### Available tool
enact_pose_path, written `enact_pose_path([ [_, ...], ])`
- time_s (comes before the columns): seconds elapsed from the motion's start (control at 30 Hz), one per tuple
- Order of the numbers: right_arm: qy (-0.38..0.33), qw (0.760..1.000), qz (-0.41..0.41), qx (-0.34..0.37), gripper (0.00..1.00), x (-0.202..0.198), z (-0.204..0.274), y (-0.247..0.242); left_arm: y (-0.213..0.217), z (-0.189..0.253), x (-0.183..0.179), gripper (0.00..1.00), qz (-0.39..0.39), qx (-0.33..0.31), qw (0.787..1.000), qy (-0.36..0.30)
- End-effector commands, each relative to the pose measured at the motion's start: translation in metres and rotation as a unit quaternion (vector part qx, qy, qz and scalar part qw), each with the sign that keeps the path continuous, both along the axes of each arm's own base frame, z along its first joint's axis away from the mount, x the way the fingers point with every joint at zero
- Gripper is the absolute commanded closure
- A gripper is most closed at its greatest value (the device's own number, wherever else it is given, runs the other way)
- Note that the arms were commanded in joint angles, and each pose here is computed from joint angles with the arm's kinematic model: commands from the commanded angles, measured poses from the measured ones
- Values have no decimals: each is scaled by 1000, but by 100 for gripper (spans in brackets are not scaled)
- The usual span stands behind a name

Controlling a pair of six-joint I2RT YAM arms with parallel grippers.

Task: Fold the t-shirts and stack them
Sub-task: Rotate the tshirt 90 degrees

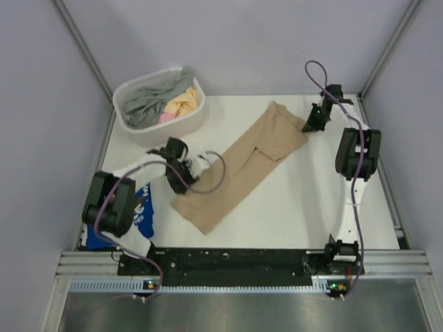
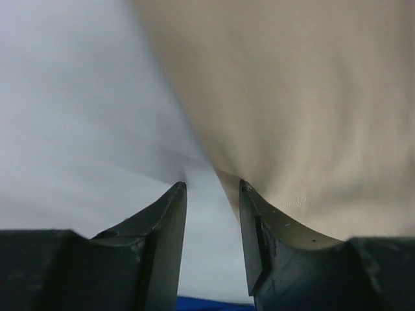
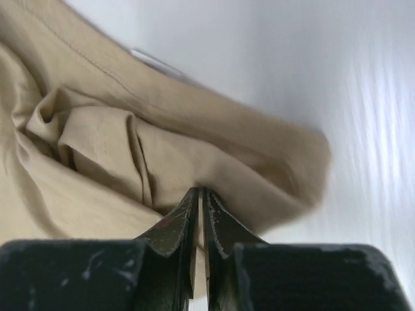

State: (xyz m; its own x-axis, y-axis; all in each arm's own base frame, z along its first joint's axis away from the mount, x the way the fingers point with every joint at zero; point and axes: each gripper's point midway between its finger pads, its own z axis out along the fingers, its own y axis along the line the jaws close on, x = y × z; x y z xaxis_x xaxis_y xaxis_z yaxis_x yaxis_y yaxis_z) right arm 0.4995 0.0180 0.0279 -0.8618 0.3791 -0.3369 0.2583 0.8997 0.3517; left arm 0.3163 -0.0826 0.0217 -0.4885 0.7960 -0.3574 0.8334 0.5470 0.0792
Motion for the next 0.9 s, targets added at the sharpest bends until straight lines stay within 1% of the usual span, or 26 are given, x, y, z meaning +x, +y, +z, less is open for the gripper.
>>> enact_pose_path([
  [0.0,-163,984,73,21,81,136,51,76,-88,16,-159,56,-256,-80,953,140],
  [0.03,-212,974,77,27,76,154,75,88,-104,28,-174,56,-293,-96,942,134],
  [0.07,-252,965,70,32,69,163,105,92,-116,40,-183,55,-318,-111,933,124],
  [0.1,-290,954,65,28,58,169,131,90,-125,54,-183,53,-329,-128,930,106],
  [0.17,-328,942,74,-11,45,158,158,79,-133,76,-172,51,-327,-139,932,69],
  [0.2,-359,928,90,-35,43,151,188,75,-134,84,-166,48,-327,-137,934,51],
  [0.23,-377,918,110,-58,40,139,209,71,-136,90,-160,44,-329,-136,934,33],
  [0.3,-410,894,158,-84,28,107,253,73,-141,95,-148,38,-335,-137,932,-6],
  [0.33,-421,882,191,-86,26,87,265,79,-144,94,-142,36,-338,-138,931,-21],
  [0.4,-447,850,264,-91,25,45,279,93,-153,89,-136,34,-351,-141,925,-34],
  [0.43,-451,836,303,-78,25,22,271,104,-158,87,-135,34,-360,-141,921,-40],
  [0.47,-471,803,356,-84,25,-5,274,115,-164,84,-135,33,-372,-139,917,-47],
  [0.53,-497,722,473,-84,25,-69,254,140,-177,77,-139,32,-406,-138,901,-68],
  [0.57,-505,682,521,-96,25,-100,238,147,-182,73,-140,32,-420,-138,893,-79],
  [0.6,-506,652,555,-103,23,-127,218,151,-185,68,-143,32,-433,-140,886,-85],
  [0.63,-515,626,575,-107,22,-152,211,155,-186,62,-144,32,-442,-140,882,-89],
  [0.7,-511,593,613,-107,23,-196,184,160,-189,51,-149,31,-459,-139,872,-96],
  [0.73,-500,580,634,-104,25,-219,168,164,-191,46,-150,31,-465,-137,869,-101],
  [0.8,-446,556,694,-103,26,-269,132,170,-194,36,-151,31,-471,-129,865,-114],
  [0.87,-386,558,727,-108,28,-302,104,166,-196,28,-154,31,-476,-128,861,-122],
])
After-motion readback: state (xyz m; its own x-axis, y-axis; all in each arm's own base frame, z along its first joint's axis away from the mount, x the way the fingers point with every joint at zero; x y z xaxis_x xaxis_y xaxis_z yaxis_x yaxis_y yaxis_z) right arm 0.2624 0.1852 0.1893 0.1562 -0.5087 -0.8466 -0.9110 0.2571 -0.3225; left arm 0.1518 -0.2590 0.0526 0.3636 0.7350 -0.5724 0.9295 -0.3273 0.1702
